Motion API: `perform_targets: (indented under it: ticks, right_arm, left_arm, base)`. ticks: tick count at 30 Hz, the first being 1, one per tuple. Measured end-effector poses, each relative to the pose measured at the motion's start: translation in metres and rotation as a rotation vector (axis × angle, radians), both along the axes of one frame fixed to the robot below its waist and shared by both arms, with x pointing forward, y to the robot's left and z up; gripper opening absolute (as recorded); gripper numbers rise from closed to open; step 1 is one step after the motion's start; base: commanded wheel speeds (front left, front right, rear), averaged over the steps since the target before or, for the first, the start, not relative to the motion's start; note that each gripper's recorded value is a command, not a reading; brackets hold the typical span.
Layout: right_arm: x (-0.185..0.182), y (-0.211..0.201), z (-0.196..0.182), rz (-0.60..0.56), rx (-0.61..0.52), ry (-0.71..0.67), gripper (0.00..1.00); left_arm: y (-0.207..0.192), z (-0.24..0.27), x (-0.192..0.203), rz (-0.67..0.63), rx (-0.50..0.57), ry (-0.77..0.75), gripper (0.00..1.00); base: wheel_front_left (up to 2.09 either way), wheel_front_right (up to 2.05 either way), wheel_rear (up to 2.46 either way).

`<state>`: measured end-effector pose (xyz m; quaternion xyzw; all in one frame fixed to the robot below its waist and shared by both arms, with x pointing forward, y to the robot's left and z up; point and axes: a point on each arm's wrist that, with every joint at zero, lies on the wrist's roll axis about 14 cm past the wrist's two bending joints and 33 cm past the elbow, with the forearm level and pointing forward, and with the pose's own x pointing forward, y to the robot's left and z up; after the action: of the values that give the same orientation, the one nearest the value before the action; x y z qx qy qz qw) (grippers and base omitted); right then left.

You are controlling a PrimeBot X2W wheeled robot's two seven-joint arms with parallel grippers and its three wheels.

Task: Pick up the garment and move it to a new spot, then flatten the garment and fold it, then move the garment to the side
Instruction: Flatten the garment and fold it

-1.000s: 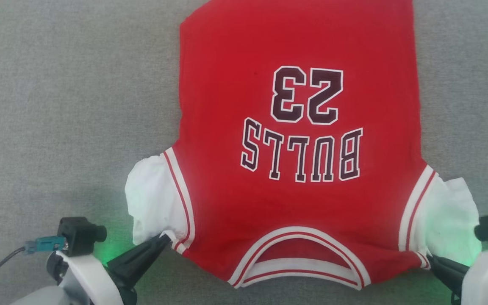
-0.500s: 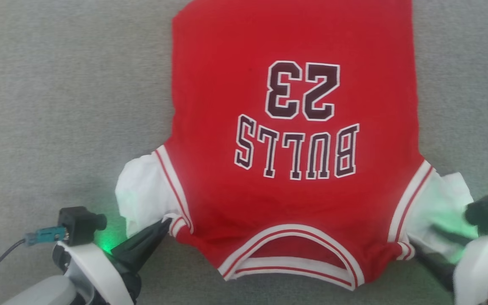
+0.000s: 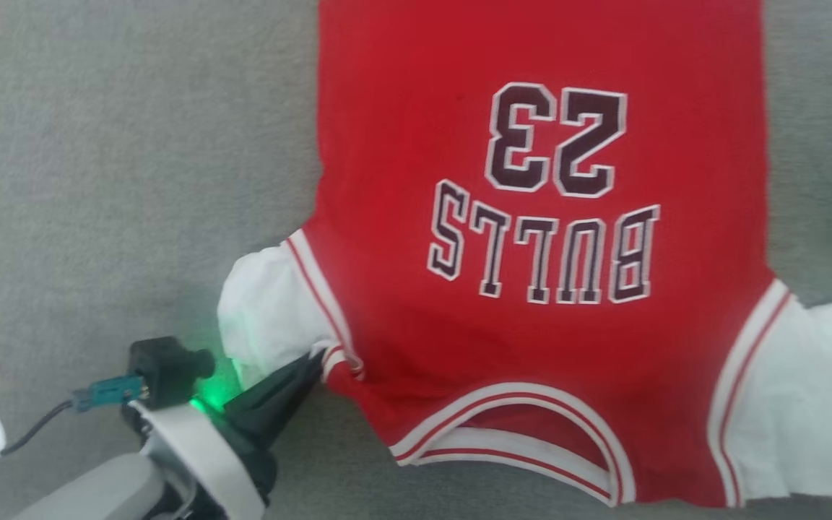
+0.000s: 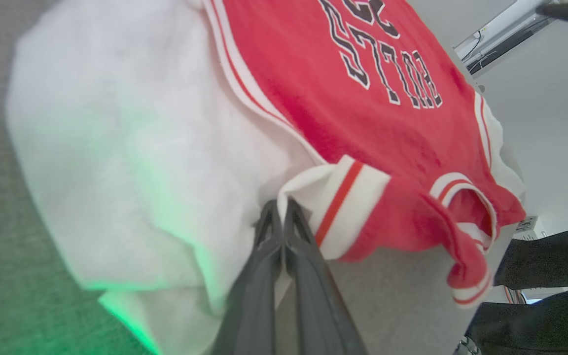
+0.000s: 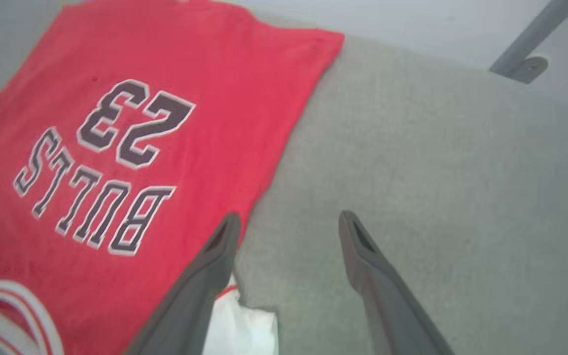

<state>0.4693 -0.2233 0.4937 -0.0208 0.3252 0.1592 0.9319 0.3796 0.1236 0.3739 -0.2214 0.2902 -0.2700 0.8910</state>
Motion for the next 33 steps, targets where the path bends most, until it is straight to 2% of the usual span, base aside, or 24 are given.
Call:
perform_targets:
  ticks: [4, 9, 13, 20, 25, 26, 27, 28, 33]
  right_arm:
    - [0.068, 0.014, 0.006, 0.008, 0.009, -0.048, 1.00]
    - [0.134, 0.028, -0.026, -0.025, -0.017, 0.066, 1.00]
    - [0.171, 0.037, -0.053, -0.054, -0.060, 0.166, 1.00]
    - [0.195, 0.043, -0.109, -0.100, -0.146, 0.345, 1.00]
    - [0.200, 0.043, -0.123, -0.119, -0.165, 0.400, 1.00]
    - [0.199, 0.043, -0.123, -0.122, -0.159, 0.400, 0.81]
    - [0.199, 0.042, -0.124, -0.127, -0.149, 0.398, 0.29]
    - [0.200, 0.044, -0.123, -0.127, -0.141, 0.385, 0.00]
    - [0.201, 0.047, -0.110, -0.146, -0.052, 0.302, 0.00]
  left_arm:
    - [-0.004, -0.001, 0.002, -0.004, -0.004, -0.008, 0.00]
    - [-0.008, -0.001, 0.006, 0.002, -0.020, -0.005, 0.00]
    - [-0.007, -0.003, 0.007, 0.006, -0.014, 0.005, 0.00]
    - [-0.001, -0.008, 0.009, 0.042, -0.015, 0.025, 0.00]
    - [0.002, -0.009, 0.011, 0.057, -0.014, 0.028, 0.00]
    - [0.001, -0.009, 0.011, 0.056, -0.014, 0.027, 0.00]
    - [0.001, -0.009, 0.011, 0.054, -0.014, 0.027, 0.00]
    - [0.001, -0.009, 0.011, 0.052, -0.013, 0.026, 0.00]
    - [0.005, -0.005, 0.013, 0.061, -0.007, 0.009, 0.00]
  base:
    - [0.00, 0.00, 0.00]
    - [0.00, 0.00, 0.00]
    - [0.00, 0.00, 0.00]
    - [0.00, 0.00, 0.00]
    - [0.00, 0.00, 0.00]
    - [0.00, 0.00, 0.00]
    - [0.00, 0.00, 0.00]
    - [0.00, 0.00, 0.00]
    - [0.00, 0.00, 0.00]
